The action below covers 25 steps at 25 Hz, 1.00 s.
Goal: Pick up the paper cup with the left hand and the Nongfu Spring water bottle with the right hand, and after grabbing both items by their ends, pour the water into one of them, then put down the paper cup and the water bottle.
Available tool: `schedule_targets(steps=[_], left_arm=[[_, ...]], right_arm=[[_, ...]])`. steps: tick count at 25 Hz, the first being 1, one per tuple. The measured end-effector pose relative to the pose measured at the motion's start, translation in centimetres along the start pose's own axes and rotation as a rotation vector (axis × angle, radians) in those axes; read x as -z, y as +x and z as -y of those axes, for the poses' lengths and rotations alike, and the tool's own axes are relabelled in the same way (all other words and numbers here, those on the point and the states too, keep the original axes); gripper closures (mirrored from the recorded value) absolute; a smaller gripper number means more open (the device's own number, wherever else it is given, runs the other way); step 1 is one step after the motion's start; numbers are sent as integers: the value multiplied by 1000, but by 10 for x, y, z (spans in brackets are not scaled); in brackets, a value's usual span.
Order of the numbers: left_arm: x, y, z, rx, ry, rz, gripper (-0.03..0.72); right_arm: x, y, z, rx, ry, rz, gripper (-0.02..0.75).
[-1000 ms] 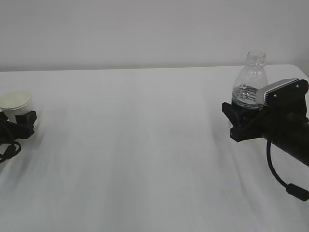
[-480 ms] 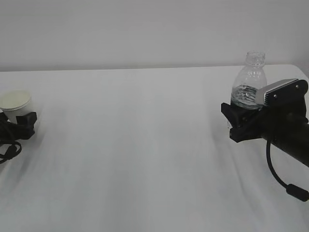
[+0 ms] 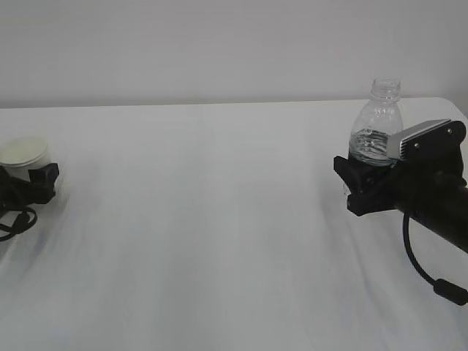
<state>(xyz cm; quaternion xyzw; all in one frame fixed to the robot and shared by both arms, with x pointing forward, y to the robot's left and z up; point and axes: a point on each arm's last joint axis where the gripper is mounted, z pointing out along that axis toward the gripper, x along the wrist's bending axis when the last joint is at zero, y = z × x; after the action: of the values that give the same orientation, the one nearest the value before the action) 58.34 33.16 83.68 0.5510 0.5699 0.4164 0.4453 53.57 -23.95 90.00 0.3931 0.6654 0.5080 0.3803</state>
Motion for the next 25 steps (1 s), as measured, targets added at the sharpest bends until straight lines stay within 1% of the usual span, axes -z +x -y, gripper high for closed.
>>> schedule_targets(steps=[4, 9, 14, 21, 25], left_arm=[[-10, 1, -7, -5, -38, 1, 59], [-19, 2, -2, -8, -37, 6, 62], [-20, 1, 1, -12, -29, 17, 104], [-20, 0, 1, -17, -29, 27, 144], [-20, -2, 1, -26, -29, 48, 165]], right_arm=[[0, 0, 0, -1, 0, -1, 263], [0, 0, 0, -1, 0, -2, 263], [0, 0, 0, -1, 0, -2, 263], [0, 0, 0, -1, 0, -3, 264], [0, 0, 0, -1, 0, -3, 263]])
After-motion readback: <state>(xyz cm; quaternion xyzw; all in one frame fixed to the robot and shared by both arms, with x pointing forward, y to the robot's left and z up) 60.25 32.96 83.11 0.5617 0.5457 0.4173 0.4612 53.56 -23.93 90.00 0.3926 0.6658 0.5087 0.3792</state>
